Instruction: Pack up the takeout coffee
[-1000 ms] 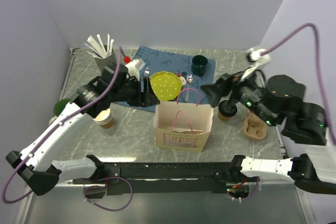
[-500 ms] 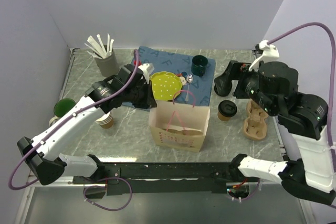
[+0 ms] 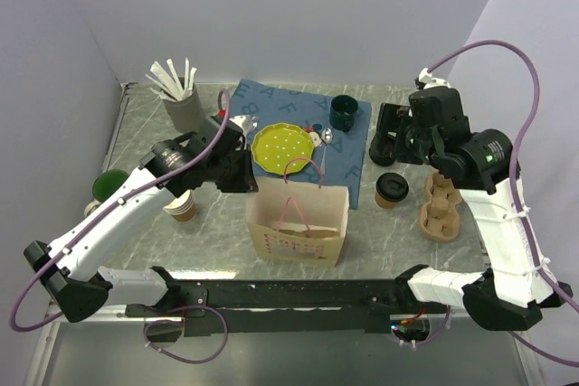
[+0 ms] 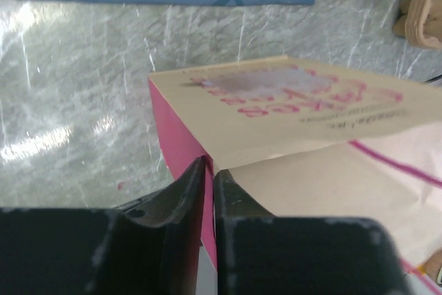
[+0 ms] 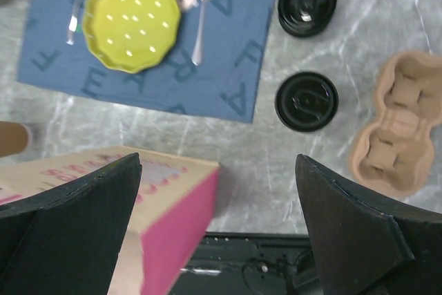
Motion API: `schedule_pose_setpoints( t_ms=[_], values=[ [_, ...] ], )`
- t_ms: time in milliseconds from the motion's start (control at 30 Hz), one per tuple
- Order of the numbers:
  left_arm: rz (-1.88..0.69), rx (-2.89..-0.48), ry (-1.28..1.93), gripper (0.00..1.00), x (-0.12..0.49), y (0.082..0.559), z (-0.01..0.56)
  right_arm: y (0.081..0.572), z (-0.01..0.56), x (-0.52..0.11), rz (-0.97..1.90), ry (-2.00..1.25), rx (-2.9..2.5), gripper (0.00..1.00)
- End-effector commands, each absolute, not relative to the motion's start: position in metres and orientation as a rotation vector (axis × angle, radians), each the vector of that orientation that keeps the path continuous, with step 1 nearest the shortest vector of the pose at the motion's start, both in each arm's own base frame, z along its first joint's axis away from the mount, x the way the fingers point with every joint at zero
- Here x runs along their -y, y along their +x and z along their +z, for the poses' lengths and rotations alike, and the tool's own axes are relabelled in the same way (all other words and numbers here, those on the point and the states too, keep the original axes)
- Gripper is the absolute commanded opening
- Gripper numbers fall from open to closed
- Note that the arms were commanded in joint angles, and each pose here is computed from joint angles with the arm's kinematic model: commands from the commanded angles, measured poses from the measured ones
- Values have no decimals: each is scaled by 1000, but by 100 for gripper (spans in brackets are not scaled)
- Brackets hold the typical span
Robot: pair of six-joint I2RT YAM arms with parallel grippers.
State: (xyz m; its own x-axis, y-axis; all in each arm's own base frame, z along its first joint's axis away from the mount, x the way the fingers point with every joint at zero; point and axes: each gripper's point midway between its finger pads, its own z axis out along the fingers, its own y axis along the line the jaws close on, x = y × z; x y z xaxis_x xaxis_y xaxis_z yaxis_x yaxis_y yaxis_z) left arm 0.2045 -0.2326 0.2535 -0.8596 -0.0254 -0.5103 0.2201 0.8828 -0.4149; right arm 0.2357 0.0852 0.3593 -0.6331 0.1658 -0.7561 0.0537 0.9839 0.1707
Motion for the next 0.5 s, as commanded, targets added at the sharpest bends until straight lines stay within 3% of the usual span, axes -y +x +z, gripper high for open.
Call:
schedule_pose_setpoints(
  t_ms=[0, 233, 467],
  values=[
    [-564, -2563, 58, 21, 218, 200, 253, 234, 347, -82, 164, 138, -2287, 100],
    [-559, -2509, 83, 56, 219, 209, 276, 229, 316, -84, 131, 128, -2415, 100],
    [-606, -2447, 89, 69, 222, 211, 304, 225, 307, -82, 126, 155, -2451, 98]
  ],
)
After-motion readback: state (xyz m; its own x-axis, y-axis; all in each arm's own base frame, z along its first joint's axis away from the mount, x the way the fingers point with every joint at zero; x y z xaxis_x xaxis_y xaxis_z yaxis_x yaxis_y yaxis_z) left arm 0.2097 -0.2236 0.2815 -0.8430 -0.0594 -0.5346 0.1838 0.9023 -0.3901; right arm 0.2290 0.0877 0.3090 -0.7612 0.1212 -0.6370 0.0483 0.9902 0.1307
